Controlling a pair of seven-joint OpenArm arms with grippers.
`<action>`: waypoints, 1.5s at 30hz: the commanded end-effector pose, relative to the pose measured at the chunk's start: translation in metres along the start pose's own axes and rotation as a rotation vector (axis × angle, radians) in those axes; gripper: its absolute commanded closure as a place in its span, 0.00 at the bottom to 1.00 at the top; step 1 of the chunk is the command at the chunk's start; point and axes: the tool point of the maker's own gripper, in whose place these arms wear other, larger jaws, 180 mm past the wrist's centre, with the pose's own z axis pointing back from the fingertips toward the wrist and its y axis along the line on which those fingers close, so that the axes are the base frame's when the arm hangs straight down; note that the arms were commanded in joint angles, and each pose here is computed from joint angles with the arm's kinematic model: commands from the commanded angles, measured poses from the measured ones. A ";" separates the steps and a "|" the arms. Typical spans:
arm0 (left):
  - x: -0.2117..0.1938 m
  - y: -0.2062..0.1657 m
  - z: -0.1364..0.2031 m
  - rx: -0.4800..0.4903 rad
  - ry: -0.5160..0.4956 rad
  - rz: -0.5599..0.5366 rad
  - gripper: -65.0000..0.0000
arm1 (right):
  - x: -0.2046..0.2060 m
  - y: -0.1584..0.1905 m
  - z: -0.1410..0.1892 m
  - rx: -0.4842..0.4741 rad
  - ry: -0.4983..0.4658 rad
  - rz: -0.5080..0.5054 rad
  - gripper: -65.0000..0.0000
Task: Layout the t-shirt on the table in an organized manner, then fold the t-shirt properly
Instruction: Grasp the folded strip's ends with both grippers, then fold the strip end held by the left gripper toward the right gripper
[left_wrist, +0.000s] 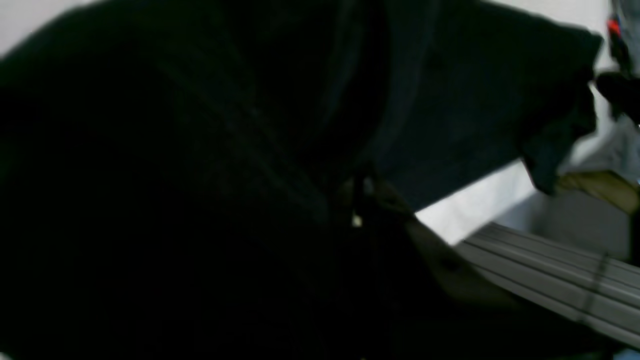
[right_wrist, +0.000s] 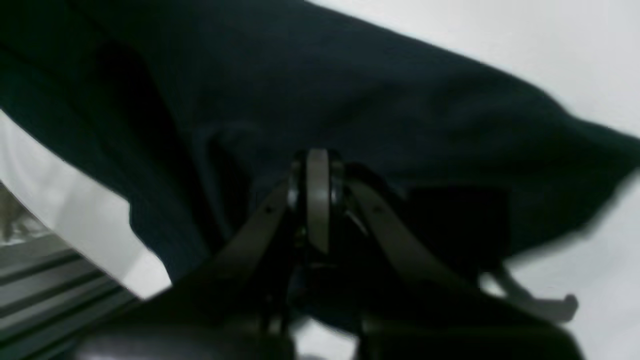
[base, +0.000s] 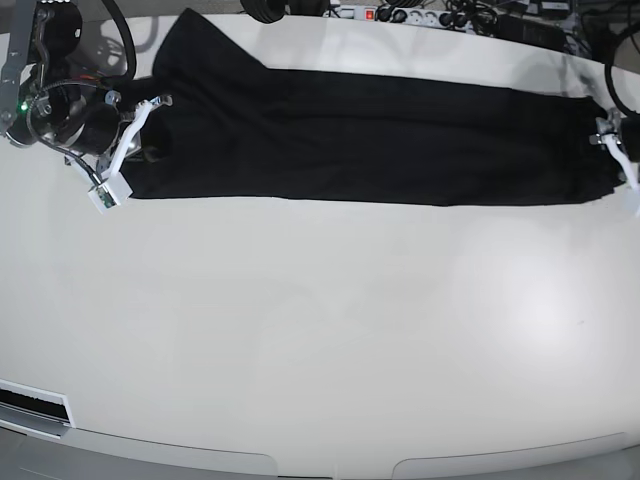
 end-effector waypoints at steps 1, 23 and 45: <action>0.026 0.007 0.018 0.034 -0.064 -0.039 1.00 | 0.013 0.000 0.008 -0.004 -0.037 0.022 0.91; 0.046 -0.027 0.051 -0.112 -0.051 -0.072 1.00 | 0.045 0.015 0.027 -0.010 -0.125 0.104 0.86; 0.032 -0.154 -0.051 -0.482 -0.194 -0.055 1.00 | 0.045 0.026 0.022 0.019 -0.140 0.094 0.86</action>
